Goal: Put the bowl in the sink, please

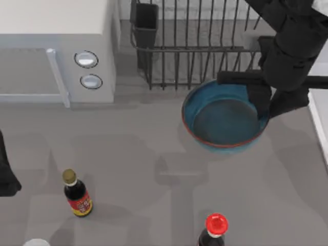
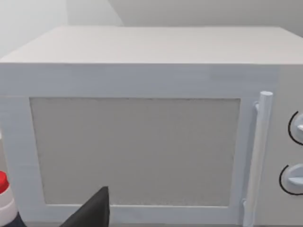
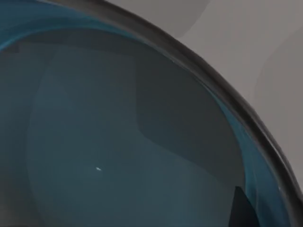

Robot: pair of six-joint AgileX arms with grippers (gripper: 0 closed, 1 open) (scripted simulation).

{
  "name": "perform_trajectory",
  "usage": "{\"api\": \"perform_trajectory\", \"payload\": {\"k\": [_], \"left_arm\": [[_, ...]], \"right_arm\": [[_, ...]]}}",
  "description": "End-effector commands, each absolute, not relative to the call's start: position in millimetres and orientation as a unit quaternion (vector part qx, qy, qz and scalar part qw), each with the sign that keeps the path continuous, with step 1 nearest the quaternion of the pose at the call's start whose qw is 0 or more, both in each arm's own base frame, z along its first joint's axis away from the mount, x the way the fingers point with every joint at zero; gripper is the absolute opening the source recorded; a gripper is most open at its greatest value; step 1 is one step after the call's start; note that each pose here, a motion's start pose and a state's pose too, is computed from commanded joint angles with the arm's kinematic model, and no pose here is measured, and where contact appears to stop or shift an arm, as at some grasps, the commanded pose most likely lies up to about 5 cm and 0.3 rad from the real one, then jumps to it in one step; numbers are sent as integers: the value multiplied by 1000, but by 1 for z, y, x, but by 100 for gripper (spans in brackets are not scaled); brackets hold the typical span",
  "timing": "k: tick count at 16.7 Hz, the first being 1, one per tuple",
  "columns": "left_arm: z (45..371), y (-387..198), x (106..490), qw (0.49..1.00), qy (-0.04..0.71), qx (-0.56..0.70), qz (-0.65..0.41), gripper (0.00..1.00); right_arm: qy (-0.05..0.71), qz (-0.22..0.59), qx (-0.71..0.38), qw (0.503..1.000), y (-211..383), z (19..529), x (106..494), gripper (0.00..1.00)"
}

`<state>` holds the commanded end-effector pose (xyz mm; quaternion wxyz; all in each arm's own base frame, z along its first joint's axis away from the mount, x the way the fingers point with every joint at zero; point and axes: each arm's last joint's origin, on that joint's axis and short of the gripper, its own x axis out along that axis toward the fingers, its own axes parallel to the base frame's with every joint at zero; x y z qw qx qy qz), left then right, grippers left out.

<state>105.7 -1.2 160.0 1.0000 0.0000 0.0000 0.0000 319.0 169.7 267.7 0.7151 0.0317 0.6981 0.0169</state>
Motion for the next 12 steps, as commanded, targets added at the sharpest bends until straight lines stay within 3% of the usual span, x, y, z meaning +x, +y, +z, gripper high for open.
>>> {"api": "perform_trajectory", "payload": {"k": [6, 12], "left_arm": [[160, -1, 106, 1000, 0, 0, 0, 100], [160, -1, 106, 1000, 0, 0, 0, 100]], "right_arm": [[622, 75, 132, 768, 114, 219, 349, 0], [417, 112, 189, 882, 9, 168, 358, 0]]}}
